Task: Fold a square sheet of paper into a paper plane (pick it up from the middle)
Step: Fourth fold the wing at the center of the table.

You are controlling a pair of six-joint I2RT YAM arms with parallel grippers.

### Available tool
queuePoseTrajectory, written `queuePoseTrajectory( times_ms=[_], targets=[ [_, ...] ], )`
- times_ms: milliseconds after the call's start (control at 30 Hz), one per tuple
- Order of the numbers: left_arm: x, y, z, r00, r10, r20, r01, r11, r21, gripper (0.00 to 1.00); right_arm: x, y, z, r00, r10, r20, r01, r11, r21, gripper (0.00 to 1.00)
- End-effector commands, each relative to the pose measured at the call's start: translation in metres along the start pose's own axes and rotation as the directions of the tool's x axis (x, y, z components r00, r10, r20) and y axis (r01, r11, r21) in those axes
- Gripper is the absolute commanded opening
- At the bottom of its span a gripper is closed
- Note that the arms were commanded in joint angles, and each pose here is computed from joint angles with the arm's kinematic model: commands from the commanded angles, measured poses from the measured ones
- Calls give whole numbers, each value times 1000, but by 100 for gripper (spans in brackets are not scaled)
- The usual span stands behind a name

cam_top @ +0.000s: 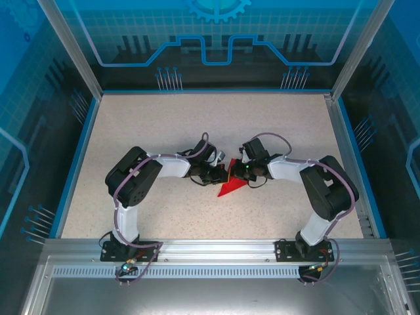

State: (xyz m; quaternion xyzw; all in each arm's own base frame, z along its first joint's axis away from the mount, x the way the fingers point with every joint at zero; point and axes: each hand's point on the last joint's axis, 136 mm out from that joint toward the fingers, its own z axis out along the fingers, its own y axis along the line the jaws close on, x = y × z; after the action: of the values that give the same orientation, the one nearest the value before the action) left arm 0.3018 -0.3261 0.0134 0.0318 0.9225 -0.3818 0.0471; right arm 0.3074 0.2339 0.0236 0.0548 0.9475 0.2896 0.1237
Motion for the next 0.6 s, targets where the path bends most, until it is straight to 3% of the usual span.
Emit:
queuePoseTrajectory(
  times_ms=[0, 333, 567],
  targets=[
    [31, 56, 8, 992, -97, -76, 80, 977, -198, 0, 15, -8, 9, 999, -5, -49, 5, 1000, 16, 5],
    [38, 64, 8, 990, -112, -92, 88, 970, -228, 0, 21, -56, 6, 998, 53, -31, -48, 990, 131, 4],
    [42, 67, 7, 989, -112, -100, 86, 969, -232, 0, -11, -39, -17, 997, 19, 74, -24, 997, 69, 4]
  ],
)
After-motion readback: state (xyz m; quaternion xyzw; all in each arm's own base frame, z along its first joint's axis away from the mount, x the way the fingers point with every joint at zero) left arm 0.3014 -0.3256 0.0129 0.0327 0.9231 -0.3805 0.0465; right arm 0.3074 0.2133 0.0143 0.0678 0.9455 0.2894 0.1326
